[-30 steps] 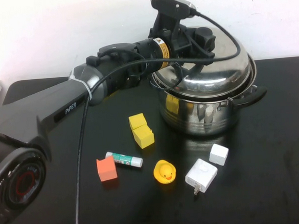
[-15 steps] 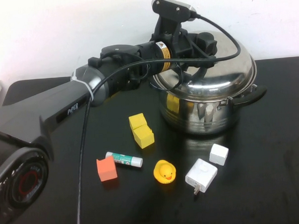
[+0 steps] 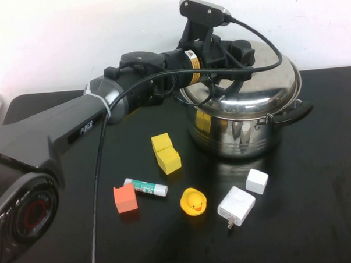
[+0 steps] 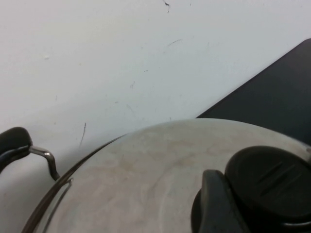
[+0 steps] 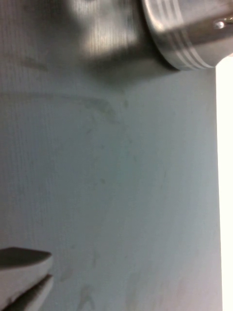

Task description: Cover the pot

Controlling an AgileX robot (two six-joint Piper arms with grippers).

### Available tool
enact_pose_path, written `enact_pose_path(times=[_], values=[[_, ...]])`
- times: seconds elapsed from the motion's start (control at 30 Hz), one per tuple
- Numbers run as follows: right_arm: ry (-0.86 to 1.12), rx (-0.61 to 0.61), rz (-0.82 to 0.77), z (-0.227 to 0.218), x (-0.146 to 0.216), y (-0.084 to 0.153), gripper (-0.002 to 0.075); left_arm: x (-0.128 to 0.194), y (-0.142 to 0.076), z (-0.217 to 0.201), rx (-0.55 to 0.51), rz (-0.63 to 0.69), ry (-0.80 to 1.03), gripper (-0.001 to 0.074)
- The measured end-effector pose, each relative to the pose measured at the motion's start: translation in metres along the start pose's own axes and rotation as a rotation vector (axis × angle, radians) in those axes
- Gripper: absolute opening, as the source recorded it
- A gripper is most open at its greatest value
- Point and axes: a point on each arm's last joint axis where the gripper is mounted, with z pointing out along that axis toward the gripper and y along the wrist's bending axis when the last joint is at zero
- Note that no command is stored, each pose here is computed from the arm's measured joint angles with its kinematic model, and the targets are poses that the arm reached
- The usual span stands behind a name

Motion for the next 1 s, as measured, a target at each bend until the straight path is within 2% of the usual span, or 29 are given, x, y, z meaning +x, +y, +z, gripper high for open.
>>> enact_pose_path(times=[0.13,0.27,0.37,0.5,0.67,0.9,1.0], values=[[0.0,0.0,0.0,0.0,0.0,0.0,-0.0002,-0.001,0.0,-0.001,0.0,0.008,0.004,0.0338],[0.0,0.0,0.0,0.0,0.0,0.0,-0.0002,-0.008,-0.003,-0.007,0.004,0.091,0.014,0.0423],[0.0,0.0,0.0,0.0,0.0,0.0,-0.0002,-0.029,-0.008,-0.021,0.002,0.178,-0.007,0.0442],[0.0,0.0,0.0,0.0,0.0,0.0,-0.0002,-0.07,-0.013,-0.049,-0.057,0.246,-0.087,0.0428],[0.0,0.0,0.0,0.0,0.0,0.0,-0.0002,-0.129,-0.026,-0.1,-0.135,0.301,-0.231,0.0327],[0.0,0.0,0.0,0.0,0.0,0.0,-0.0002,-0.201,-0.057,-0.191,-0.164,0.359,-0.445,0.0056],[0.0,0.0,0.0,0.0,0.0,0.0,-0.0002,-0.224,-0.07,-0.233,-0.193,0.377,-0.535,0.0017]])
